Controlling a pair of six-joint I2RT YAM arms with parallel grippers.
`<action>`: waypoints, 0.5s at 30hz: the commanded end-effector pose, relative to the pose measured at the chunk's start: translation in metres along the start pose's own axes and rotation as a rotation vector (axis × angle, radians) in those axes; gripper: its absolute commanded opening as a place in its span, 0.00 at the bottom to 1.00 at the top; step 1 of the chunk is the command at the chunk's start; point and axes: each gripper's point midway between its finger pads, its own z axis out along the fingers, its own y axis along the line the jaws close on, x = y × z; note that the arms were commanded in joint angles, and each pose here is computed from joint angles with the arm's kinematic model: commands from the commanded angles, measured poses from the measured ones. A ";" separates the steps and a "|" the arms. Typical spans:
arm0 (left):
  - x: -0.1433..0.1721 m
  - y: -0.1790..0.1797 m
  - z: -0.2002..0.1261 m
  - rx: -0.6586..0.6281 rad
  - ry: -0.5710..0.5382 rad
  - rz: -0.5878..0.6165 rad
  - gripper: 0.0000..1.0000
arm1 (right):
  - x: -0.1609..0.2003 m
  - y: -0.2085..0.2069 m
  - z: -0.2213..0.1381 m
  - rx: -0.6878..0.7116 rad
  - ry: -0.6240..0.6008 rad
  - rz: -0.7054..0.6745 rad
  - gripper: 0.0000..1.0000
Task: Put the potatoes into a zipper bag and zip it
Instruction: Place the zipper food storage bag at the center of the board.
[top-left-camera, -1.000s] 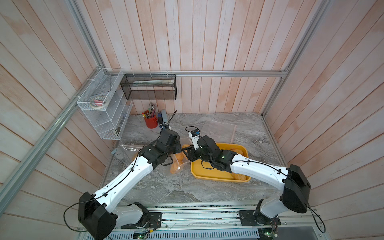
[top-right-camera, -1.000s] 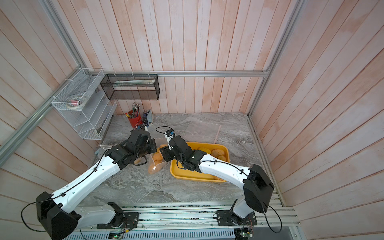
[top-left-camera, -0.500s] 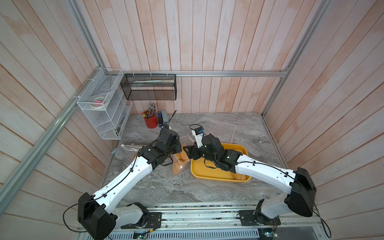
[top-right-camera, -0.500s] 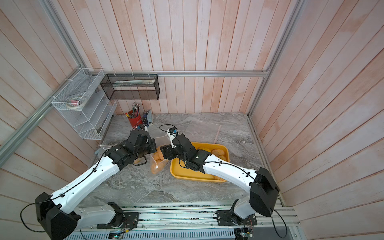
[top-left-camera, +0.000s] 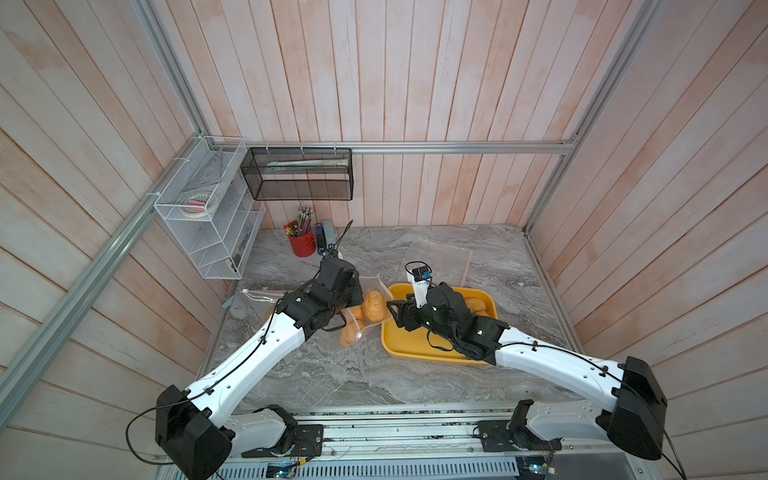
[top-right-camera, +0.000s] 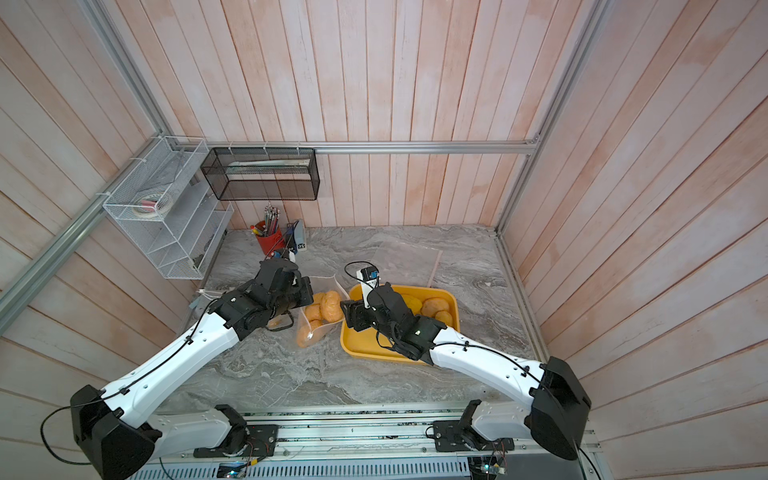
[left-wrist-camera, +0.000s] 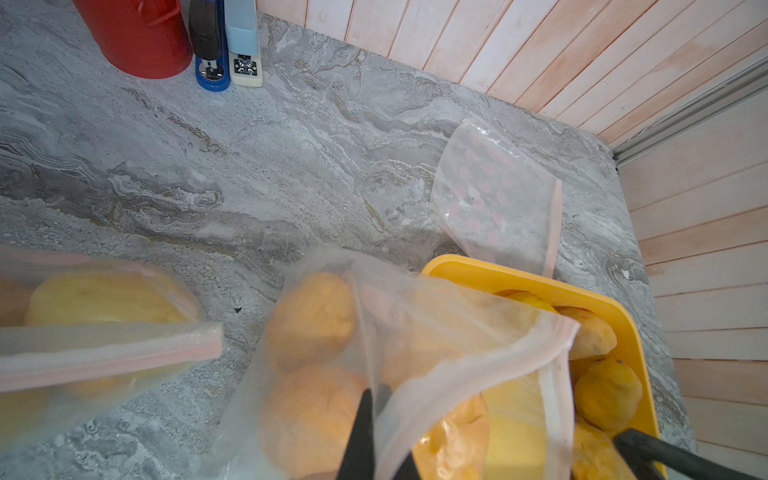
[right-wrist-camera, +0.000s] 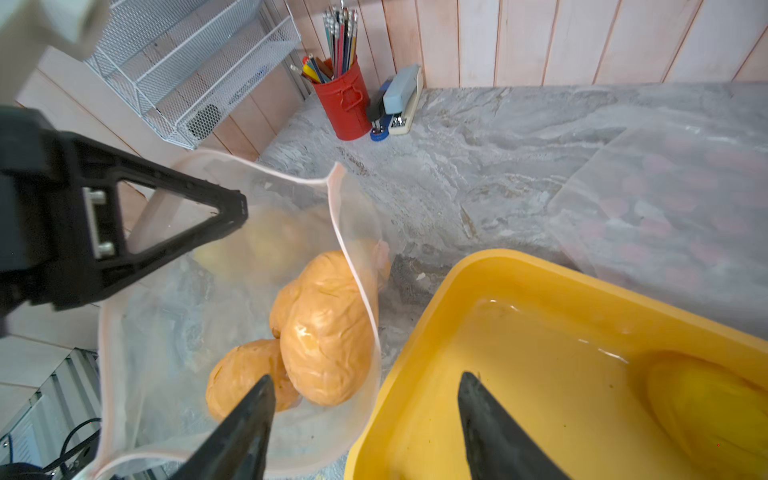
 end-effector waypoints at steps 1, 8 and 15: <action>-0.009 -0.004 -0.005 0.022 -0.033 0.002 0.00 | 0.010 0.004 0.022 -0.025 0.041 0.024 0.59; -0.010 -0.004 -0.007 0.032 -0.039 -0.002 0.00 | -0.001 0.000 0.036 0.003 0.045 0.014 0.00; -0.002 -0.014 -0.008 0.124 -0.033 -0.031 0.00 | -0.044 0.012 0.028 0.009 -0.003 -0.029 0.00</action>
